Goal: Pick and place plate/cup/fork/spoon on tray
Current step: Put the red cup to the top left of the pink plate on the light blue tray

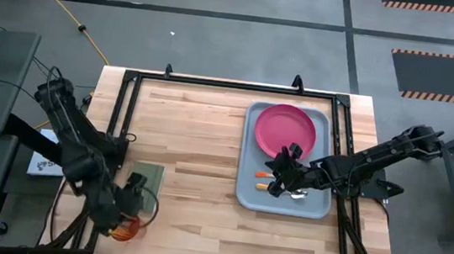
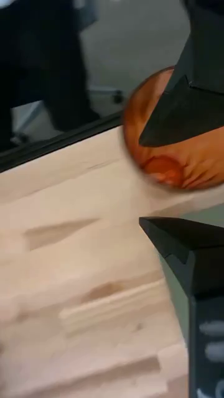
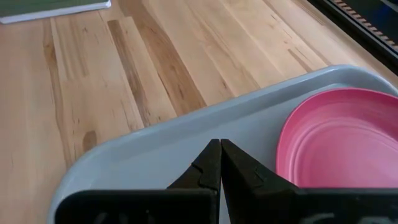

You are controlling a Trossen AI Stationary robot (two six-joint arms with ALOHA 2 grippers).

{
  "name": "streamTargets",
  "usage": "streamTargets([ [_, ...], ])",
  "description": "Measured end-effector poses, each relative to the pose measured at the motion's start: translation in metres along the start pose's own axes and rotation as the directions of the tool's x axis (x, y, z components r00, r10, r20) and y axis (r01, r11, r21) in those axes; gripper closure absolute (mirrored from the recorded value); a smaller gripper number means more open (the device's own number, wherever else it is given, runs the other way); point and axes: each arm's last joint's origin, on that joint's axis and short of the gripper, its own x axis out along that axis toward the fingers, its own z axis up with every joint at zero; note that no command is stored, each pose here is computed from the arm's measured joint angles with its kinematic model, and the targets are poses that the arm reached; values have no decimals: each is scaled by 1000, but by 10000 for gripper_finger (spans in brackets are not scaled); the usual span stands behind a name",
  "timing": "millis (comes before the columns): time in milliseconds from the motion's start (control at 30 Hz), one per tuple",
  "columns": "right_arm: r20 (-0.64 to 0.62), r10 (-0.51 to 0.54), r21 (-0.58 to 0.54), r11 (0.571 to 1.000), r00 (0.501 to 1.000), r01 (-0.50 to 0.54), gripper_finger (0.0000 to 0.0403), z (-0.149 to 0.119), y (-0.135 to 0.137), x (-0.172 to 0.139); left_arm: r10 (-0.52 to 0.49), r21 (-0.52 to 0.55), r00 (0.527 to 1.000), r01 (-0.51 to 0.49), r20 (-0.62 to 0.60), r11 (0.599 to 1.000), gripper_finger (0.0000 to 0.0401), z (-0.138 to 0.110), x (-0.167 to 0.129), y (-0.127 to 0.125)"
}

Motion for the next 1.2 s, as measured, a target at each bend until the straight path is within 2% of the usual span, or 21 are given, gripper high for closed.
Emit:
streamTargets([
  [200, 0, 0, 22, 1000, 1000, 0, 402, 0, 0, 0, -4, 58, 999, 7, -42, 998, 218, -7, 3, -10],
  [400, -1, 0, 22, 1000, 1000, 0, 402, 0, 0, 0, 58, 72, 996, -53, -74, 996, 218, -11, 5, -7],
  [667, 5, -10, 0, 1000, 1000, 10, 402, 0, 0, 0, 56, 83, 981, -41, -186, 996, 218, -10, 29, -14],
  [800, 8, -16, -11, 1000, 1000, 16, 402, 0, 0, 0, 86, 105, 971, -63, -225, 992, 222, -9, 43, -14],
  [900, 10, -21, -13, 1000, 1000, 21, 402, 0, -1, 0, 115, 172, 961, -73, -250, 982, 244, -6, 52, -10],
  [1000, 9, -19, -13, 1000, 1000, 19, 402, 0, -1, 0, 172, 252, 952, -107, -254, 962, 293, -1, 56, 2],
  [1100, 6, -1, -1, 1000, 1000, 1, 402, 0, 0, 0, 219, 297, 949, -146, -227, 943, 366, 9, 56, 22],
  [1167, 26, 30, 22, 999, 999, -30, 402, 3, 2, 0, 255, 303, 947, -190, -194, 934, 389, 18, 52, 40],
  [1200, 51, 43, 39, 998, 998, -45, 402, 6, 4, 0, 294, 305, 939, -232, -176, 924, 388, 22, 51, 51],
])
